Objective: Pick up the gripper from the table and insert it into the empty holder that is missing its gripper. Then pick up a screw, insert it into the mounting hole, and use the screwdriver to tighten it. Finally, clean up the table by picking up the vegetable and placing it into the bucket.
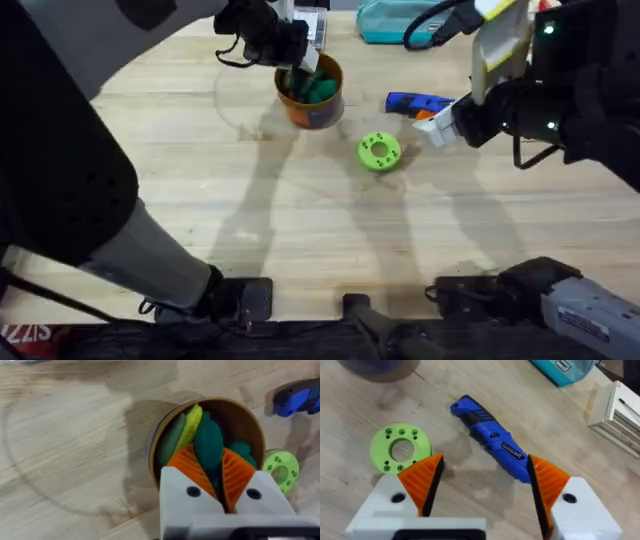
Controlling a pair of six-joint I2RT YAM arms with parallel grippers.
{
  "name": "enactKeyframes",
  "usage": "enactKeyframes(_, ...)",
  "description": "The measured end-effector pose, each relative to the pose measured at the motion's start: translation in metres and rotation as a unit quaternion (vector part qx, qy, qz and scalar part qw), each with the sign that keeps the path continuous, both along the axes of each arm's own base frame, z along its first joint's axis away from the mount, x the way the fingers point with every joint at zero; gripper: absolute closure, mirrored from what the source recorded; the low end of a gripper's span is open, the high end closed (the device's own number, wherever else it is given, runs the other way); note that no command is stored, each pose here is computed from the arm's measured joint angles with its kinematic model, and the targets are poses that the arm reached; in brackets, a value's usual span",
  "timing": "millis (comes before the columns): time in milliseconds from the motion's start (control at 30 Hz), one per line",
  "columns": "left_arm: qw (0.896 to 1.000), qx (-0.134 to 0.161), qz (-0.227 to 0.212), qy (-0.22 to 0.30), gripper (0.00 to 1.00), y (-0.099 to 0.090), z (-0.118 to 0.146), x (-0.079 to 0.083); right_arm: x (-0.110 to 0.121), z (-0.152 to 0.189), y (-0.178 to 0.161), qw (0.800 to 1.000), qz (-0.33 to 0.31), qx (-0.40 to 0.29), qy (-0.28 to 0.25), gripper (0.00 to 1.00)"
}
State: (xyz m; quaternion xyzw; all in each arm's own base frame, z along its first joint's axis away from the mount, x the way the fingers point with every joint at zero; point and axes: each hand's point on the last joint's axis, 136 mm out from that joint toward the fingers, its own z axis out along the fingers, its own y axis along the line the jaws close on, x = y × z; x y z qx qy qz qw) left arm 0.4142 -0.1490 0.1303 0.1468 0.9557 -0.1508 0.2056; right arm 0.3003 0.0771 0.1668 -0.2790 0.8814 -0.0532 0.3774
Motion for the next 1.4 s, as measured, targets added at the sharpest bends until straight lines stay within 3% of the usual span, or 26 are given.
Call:
enactKeyframes(267,1.0,0.003,0.004,-0.002,0.978,0.001,0.0,0.001,0.0,0.0,0.0,1.0,0.0,0.0,0.0,0.023)
enactKeyframes(300,1.0,0.005,0.003,-0.002,0.903,0.002,0.0,0.001,0.0,0.0,0.0,1.0,0.0,0.0,0.0,0.023)
enactKeyframes(333,1.0,0.005,0.004,-0.002,0.761,0.002,0.0,0.001,0.0,0.0,0.0,1.0,0.0,0.0,0.0,0.023)
enactKeyframes(467,1.0,0.002,0.004,-0.001,0.124,0.001,0.0,0.001,0.0,0.0,0.0,1.0,0.0,0.0,0.0,0.023)
enactKeyframes(533,1.0,0.002,0.004,-0.003,0.023,0.0,0.0,0.001,0.0,0.0,0.0,1.0,0.0,0.0,0.0,0.023)
enactKeyframes(833,1.0,0.001,0.004,-0.007,0.015,0.0,0.006,0.001,0.0,0.0,0.0,1.0,0.0,0.0,0.0,0.023)
enactKeyframes(933,1.0,0.0,0.006,-0.018,0.015,0.002,0.024,-0.004,0.0,0.0,0.0,1.0,0.0,0.0,0.0,0.023)
enactKeyframes(1033,0.999,-0.006,0.007,-0.047,0.015,0.006,0.06,-0.013,0.0,0.0,0.0,1.0,0.0,0.0,0.0,0.023)
enactKeyframes(1133,0.996,0.001,0.016,-0.087,0.015,0.016,0.102,-0.029,0.0,0.0,0.0,1.0,0.0,0.0,0.001,0.023)
enactKeyframes(1233,0.993,0.029,0.033,-0.113,0.015,0.035,0.133,-0.053,-0.001,-0.001,0.0,1.0,0.0,-0.001,0.002,0.023)
enactKeyframes(1400,0.989,0.09,0.061,-0.097,0.015,0.068,0.144,-0.094,-0.001,-0.001,0.0,1.0,0.0,-0.001,0.002,0.023)
